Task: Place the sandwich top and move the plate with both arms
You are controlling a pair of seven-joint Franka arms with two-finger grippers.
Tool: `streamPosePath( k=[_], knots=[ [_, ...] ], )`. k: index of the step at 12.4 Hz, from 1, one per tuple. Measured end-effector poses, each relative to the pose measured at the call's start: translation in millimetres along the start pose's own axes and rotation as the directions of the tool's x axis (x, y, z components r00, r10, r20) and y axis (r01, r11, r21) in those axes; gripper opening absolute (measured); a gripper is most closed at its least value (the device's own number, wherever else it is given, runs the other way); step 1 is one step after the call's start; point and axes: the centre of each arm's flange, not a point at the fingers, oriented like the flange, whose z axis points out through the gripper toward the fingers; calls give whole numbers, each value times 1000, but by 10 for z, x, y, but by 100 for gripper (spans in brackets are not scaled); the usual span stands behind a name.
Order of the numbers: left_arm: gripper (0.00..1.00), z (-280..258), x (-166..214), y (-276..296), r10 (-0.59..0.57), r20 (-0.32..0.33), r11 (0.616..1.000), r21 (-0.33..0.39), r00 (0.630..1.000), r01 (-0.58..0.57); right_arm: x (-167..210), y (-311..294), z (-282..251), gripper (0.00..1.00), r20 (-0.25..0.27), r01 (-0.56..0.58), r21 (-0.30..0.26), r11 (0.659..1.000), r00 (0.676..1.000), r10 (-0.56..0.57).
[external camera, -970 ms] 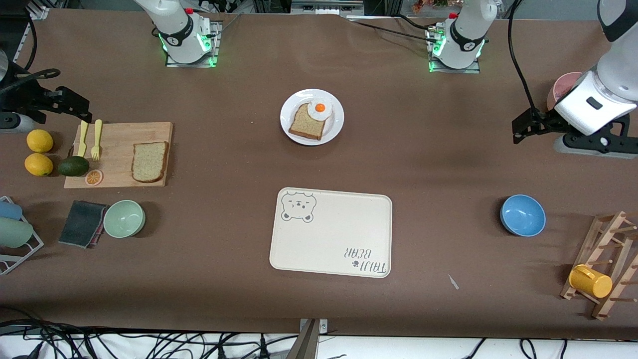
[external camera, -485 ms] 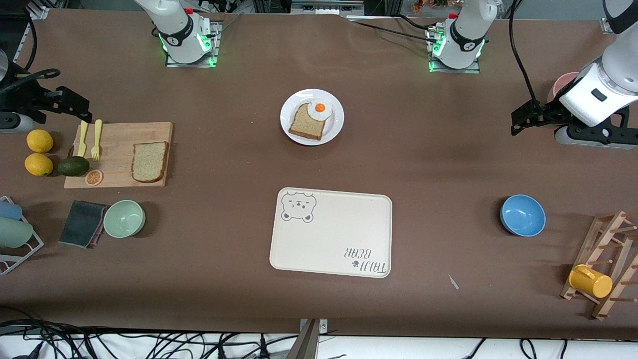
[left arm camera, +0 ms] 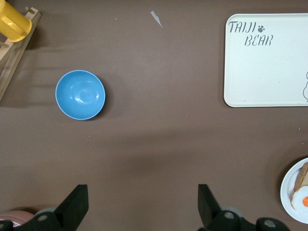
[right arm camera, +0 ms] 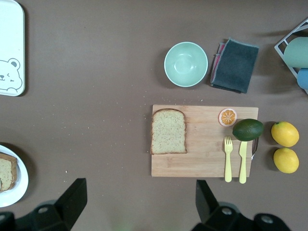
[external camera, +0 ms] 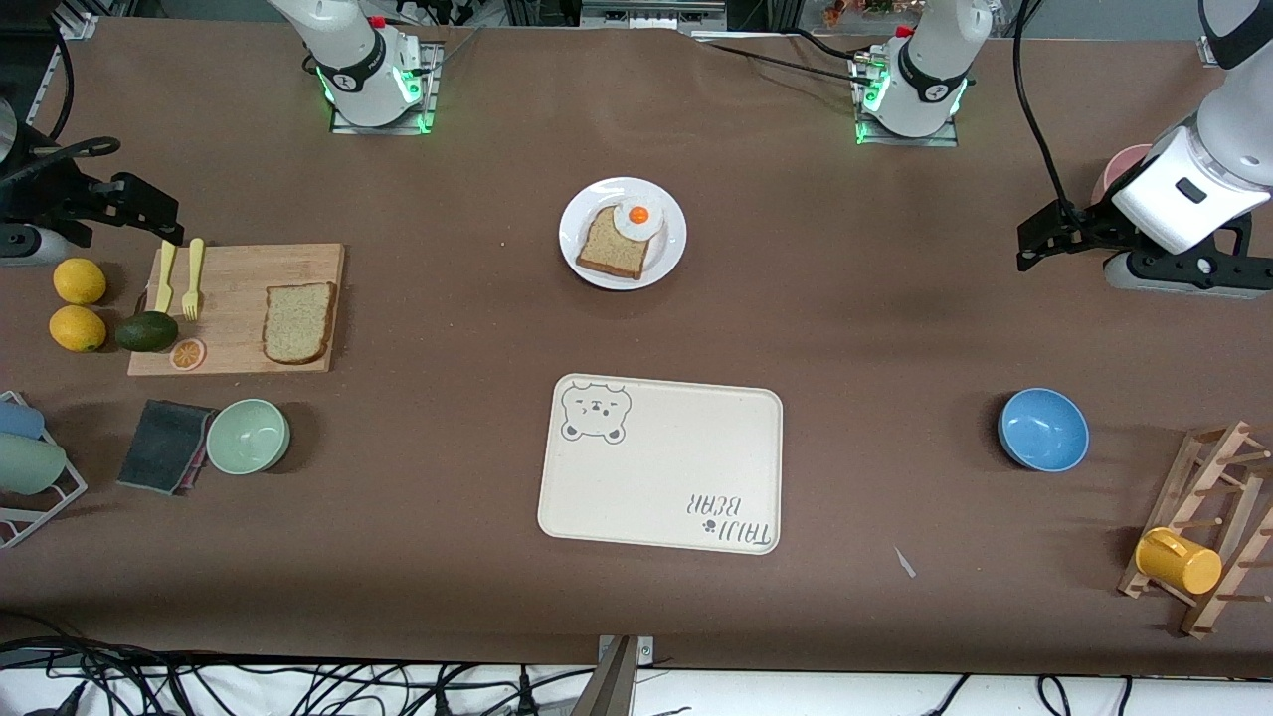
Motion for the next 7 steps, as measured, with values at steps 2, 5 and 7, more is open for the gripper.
streamPosePath(
  k=[2,5,7],
  knots=[
    [100,0,0,-5,-1,0,1000,0,1000,1,0,0,0,100,0,0,0,1000,1000,0],
    [100,-1,1,-8,-1,0,1000,0,1000,1,0,0,0,100,0,6,0,1000,1000,-6],
    [100,-1,1,-8,-1,0,1000,0,1000,1,0,1,0,100,0,7,0,1000,1000,-7]
  ],
)
